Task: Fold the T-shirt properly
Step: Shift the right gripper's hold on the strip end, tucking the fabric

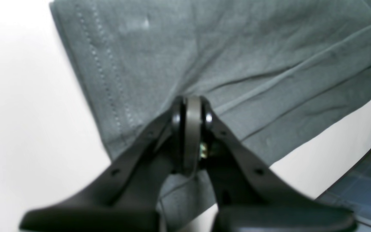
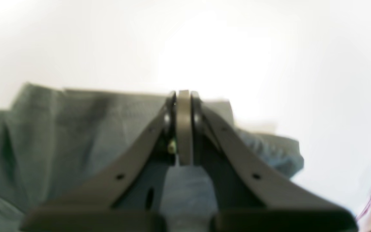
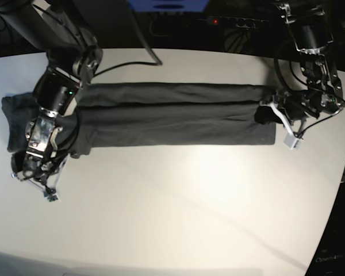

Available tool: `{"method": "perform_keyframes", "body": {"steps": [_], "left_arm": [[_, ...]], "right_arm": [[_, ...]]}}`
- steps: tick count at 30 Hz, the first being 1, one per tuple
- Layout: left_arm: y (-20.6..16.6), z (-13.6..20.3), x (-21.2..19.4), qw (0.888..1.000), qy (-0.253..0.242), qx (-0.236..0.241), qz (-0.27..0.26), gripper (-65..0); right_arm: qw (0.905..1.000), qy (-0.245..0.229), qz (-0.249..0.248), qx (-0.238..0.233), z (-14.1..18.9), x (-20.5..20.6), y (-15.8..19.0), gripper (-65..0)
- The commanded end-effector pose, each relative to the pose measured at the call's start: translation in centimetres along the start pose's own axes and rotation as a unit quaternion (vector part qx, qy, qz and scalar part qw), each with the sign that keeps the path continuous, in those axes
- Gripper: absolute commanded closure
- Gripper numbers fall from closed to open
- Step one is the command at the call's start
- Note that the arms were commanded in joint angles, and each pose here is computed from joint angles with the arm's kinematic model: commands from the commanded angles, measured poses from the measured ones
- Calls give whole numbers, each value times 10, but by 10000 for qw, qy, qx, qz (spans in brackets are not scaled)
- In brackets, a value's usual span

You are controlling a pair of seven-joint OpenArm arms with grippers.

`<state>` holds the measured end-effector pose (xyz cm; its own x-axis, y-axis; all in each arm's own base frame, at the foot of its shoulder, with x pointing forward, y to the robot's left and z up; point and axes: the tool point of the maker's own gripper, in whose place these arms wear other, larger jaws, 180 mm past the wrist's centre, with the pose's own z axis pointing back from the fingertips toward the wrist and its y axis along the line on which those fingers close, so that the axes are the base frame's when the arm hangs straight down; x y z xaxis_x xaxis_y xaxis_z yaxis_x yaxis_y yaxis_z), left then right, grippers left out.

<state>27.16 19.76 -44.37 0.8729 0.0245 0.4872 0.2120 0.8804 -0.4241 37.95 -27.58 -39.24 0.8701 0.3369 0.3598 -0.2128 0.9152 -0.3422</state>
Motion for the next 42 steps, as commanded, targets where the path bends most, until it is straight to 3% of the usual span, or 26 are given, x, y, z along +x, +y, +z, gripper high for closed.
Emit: {"method": "perform_keyframes", "body": {"steps": [1, 4, 12, 17, 23, 28, 42], "left_arm": [[19, 5, -35, 9956, 826, 434, -36, -26], [19, 5, -35, 9956, 826, 434, -36, -26], [19, 5, -33, 9958, 811, 427, -40, -26], [19, 5, -34, 9958, 810, 427, -37, -26], [19, 5, -34, 9957, 817, 427, -37, -26], [19, 5, -35, 9955, 840, 427, -36, -26], [18, 6, -40, 9951, 881, 437, -39, -26]], "right_arm": [[9995, -262, -57, -193, 9, 19, -17, -10], [9998, -141, -27, -114, 3, 13, -16, -42], [9997, -123, -41, -212, 4, 13, -30, -276], [9996, -132, -43, -229, 4, 14, -32, -366], [9997, -149, -88, -182, 4, 14, -29, -379], [9972, -318, -671, 16, 2, 6, -34, -379], [9949, -523, -834, 218, 2, 12, -27, -377]]}}
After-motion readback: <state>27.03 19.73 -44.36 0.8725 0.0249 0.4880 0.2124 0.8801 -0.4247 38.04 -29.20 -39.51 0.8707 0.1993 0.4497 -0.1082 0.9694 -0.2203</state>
